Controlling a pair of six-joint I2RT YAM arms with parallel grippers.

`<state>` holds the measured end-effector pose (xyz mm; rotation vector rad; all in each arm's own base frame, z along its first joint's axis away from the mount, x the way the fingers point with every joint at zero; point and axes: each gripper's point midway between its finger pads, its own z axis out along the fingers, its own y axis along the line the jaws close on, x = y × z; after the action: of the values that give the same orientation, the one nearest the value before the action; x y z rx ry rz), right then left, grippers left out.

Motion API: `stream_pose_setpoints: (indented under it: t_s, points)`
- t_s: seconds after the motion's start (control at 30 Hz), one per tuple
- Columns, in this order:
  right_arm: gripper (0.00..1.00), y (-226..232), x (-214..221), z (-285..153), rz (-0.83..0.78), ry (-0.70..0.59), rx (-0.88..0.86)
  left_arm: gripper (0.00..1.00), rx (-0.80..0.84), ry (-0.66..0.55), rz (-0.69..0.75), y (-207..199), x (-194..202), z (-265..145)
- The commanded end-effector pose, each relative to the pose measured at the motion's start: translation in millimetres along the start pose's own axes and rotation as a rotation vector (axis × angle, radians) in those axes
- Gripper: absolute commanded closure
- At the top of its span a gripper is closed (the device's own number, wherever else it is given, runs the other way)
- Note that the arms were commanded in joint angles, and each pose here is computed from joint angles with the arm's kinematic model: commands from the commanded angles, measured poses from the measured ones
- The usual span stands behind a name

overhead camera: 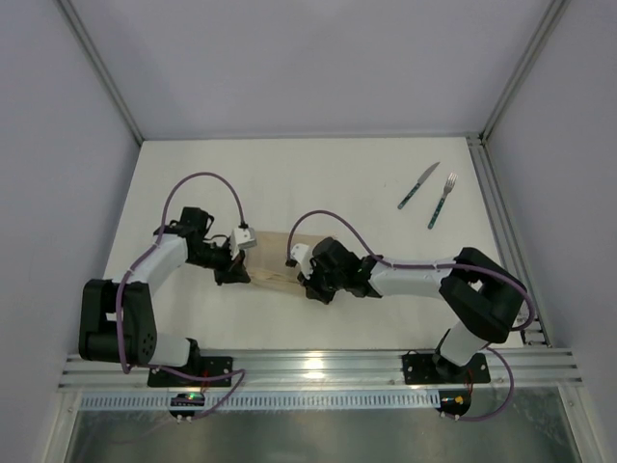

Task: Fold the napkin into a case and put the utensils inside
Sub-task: Fold the lower triangle-folded napkin at the center of the board.

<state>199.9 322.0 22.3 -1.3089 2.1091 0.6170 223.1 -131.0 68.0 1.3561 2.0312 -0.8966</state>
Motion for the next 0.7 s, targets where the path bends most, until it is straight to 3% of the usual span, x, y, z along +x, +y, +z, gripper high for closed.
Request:
stream_pose_setpoints:
  t_s: [0.0,0.1,0.2,0.43,0.57,0.67]
  points:
    - [0.96,37.7,18.5,-22.6,0.063,0.105,-0.193,1.00,-0.006,0.044,-0.016,-10.2,3.5,-16.3]
    - [0.96,59.2,16.0,-25.8,0.121,0.139,-0.366,1.00,0.018,0.042,-0.077,-18.7,1.7,-18.6]
    - [0.96,54.4,7.3,-23.0,0.179,0.140,-0.429,1.00,0.035,0.038,-0.143,-16.6,0.4,-18.4]
    - [0.91,11.5,-14.9,-15.4,0.374,0.051,-0.488,0.96,-0.022,-0.042,-0.378,32.2,-10.8,-28.7]
    - [0.79,-6.0,-8.1,0.1,0.459,0.061,-0.476,0.96,-0.026,-0.028,-0.465,49.9,-9.7,-22.0]
    - [0.61,-11.7,-6.3,3.1,0.487,0.069,-0.457,0.98,-0.024,-0.006,-0.512,56.0,-2.0,-17.0]
